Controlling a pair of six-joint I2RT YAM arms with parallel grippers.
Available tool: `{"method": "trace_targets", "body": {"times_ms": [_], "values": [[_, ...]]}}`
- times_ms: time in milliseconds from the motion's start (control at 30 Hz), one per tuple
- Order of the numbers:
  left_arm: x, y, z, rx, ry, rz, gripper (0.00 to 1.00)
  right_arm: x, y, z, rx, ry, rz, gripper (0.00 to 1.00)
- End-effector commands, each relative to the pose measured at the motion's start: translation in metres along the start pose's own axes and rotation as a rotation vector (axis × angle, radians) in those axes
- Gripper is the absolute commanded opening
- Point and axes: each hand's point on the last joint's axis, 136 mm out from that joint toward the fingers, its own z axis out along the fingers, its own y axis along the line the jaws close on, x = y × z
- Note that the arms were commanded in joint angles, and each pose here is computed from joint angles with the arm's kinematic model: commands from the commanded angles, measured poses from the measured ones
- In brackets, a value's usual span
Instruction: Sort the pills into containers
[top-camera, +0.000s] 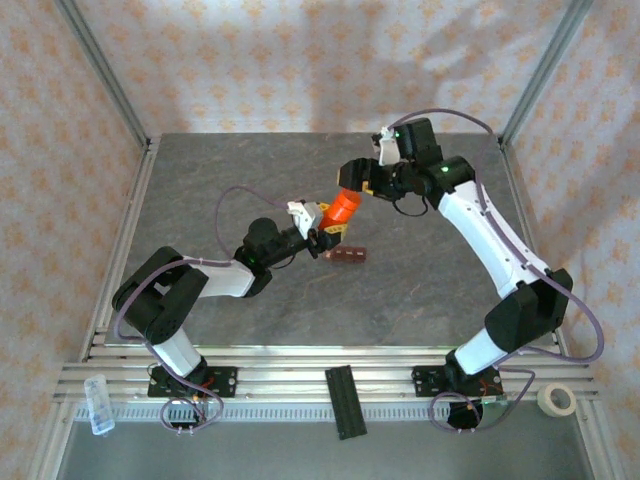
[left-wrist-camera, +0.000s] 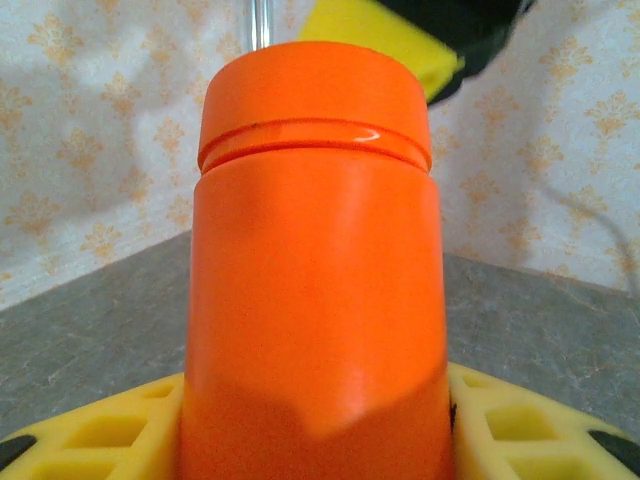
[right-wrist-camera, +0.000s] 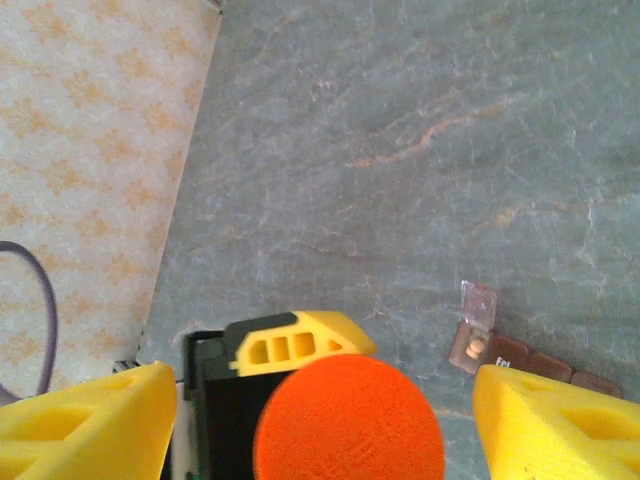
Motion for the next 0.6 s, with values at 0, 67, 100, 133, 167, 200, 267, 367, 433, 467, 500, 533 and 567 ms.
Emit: {"method": "trace_targets", "body": {"times_ms": [0,67,100,133,167,200,267,367,433,467,500,533,567], "values": [[-0.033,0.0,-0.005,-0.015,-0.101,0.068,0.0,-0.011,-0.003,-0.009,0.035,-0.019,-0.018,0.78],[-0.032,0.0,-0.006,-0.016,-0.098,0.069,0.0,-0.016,-0.002,-0.013,0.035,-0.029,-0.023,0.78],[-0.032,0.0,-0.006,-0.015,-0.098,0.069,0.0,-0.018,-0.002,-0.015,0.035,-0.035,-0.026,0.78],[-0.031,0.0,-0.006,-0.015,-0.096,0.068,0.0,-0.02,-0.003,-0.017,0.038,-0.039,-0.023,0.78],[-0.032,0.0,-0.006,-0.015,-0.098,0.07,0.0,-0.022,-0.003,-0.02,0.036,-0.045,-0.026,0.78],[-0.032,0.0,-0.007,-0.015,-0.097,0.07,0.0,-0.023,-0.004,-0.023,0.036,-0.052,-0.029,0.78],[-0.032,0.0,-0.007,-0.016,-0.096,0.071,0.0,-0.026,-0.006,-0.028,0.042,-0.064,-0.033,0.78],[-0.032,0.0,-0.006,-0.015,-0.098,0.071,0.0,-0.028,-0.009,-0.036,0.044,-0.079,-0.045,0.78],[-0.033,0.0,-0.006,-0.014,-0.099,0.073,0.0,-0.029,-0.011,-0.04,0.049,-0.086,-0.056,0.79],[-0.034,0.0,-0.006,-0.013,-0.1,0.071,0.0,-0.028,-0.012,-0.041,0.052,-0.087,-0.058,0.79],[-0.033,0.0,-0.006,-0.014,-0.099,0.07,0.0,-0.028,-0.013,-0.042,0.053,-0.089,-0.061,0.79],[-0.033,0.0,-0.006,-0.015,-0.098,0.071,0.0,-0.029,-0.014,-0.043,0.056,-0.09,-0.061,0.79],[-0.034,0.0,-0.006,-0.015,-0.1,0.071,0.0,-0.028,-0.016,-0.044,0.062,-0.09,-0.062,0.79]]}}
